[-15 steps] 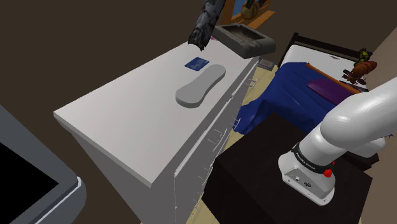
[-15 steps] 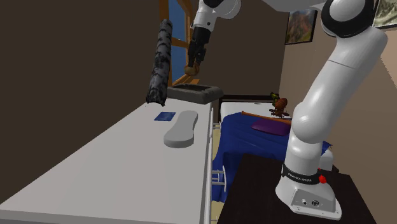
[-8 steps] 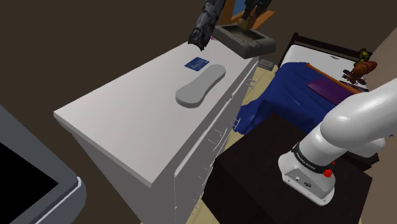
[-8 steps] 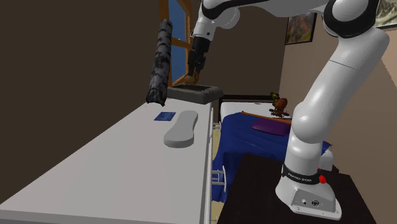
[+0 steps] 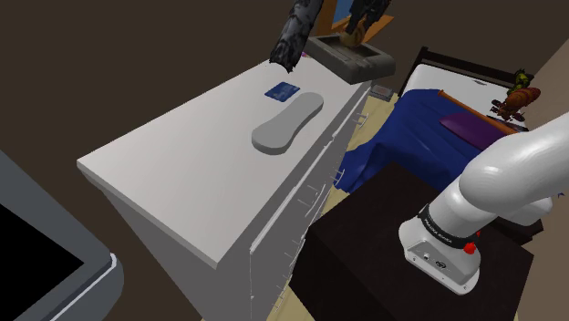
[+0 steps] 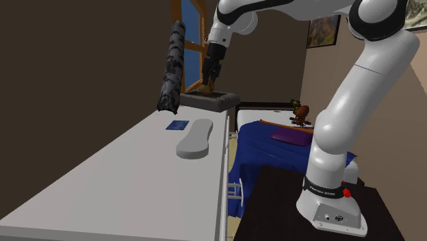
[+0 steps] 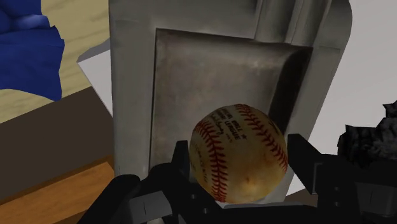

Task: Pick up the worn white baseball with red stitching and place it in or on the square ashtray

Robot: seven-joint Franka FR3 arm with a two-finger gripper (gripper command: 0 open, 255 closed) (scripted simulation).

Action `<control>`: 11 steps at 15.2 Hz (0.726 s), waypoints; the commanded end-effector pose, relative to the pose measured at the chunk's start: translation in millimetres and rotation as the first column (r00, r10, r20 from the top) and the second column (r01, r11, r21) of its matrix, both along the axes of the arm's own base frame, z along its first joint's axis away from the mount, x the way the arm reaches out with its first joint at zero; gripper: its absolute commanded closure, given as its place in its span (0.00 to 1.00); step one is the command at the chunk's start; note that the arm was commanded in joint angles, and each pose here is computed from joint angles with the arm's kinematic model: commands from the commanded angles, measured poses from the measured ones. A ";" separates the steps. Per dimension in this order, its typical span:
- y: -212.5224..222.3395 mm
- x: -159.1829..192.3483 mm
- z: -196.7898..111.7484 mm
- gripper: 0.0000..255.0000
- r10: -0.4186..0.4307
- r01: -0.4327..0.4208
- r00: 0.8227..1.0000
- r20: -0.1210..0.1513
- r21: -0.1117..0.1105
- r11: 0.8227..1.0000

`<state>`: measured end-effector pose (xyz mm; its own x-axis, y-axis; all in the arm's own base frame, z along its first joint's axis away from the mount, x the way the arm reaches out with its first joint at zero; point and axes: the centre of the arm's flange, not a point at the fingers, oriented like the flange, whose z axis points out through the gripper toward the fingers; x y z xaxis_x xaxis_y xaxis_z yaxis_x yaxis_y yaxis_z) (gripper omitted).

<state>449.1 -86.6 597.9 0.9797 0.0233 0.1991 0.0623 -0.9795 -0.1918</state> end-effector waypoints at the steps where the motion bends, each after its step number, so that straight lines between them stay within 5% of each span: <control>1: 0.0 0.0 0.1 1.00 0.000 0.000 1.000 0.000 0.000 1.000; 2: 0.0 0.0 0.1 0.00 0.000 0.000 1.000 0.000 0.000 1.000; 7: 0.0 0.0 0.0 0.00 0.000 0.000 1.000 0.000 0.000 1.000; 11: -10.0 -9.6 48.1 0.00 0.000 0.000 1.000 0.000 0.000 1.000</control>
